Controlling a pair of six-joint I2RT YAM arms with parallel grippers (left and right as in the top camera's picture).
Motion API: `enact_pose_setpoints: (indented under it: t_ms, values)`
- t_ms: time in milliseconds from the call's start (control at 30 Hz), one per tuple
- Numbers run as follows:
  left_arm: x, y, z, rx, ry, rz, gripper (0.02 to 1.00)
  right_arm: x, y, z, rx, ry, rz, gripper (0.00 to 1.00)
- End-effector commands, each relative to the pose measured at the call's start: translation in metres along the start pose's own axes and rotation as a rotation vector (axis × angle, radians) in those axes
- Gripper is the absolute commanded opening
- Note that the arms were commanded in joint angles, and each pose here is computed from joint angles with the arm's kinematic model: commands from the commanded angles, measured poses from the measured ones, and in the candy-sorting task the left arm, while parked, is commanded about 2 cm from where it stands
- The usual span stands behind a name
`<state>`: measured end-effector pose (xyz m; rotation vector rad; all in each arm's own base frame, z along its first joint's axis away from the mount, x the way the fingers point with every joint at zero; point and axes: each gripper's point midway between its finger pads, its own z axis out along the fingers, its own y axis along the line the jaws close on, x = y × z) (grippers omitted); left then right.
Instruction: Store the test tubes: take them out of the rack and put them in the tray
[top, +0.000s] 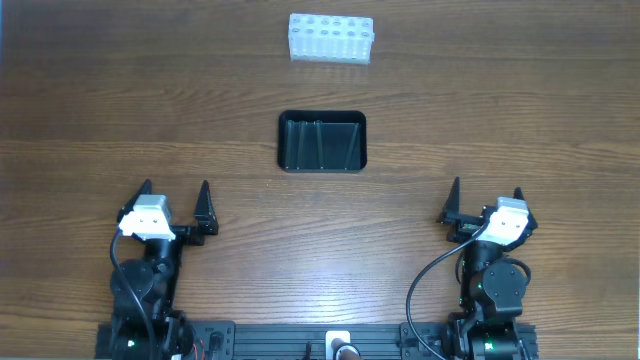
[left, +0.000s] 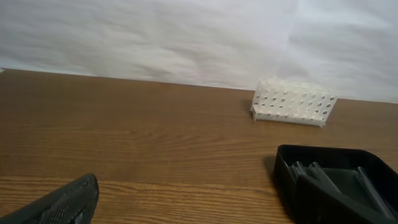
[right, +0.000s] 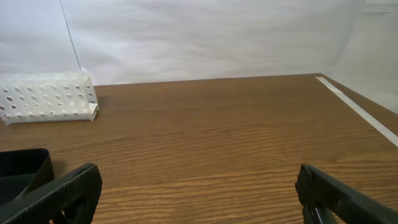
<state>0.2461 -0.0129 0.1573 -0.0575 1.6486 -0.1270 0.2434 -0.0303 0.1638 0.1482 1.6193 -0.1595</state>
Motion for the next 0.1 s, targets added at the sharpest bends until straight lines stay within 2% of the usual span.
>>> enact_pose_setpoints:
  t_ms: [33, 100]
  values:
    - [0.0007, -0.0001, -0.0002, 0.004, -0.002, 0.014, 1.0, 0.0019, 0.0013, 0.0, -0.01, -0.001, 0.006, 0.993]
    - [0.0007, -0.0001, -0.0002, 0.004, -0.002, 0.014, 1.0, 0.0019, 0.0013, 0.0, -0.01, -0.001, 0.007, 0.993]
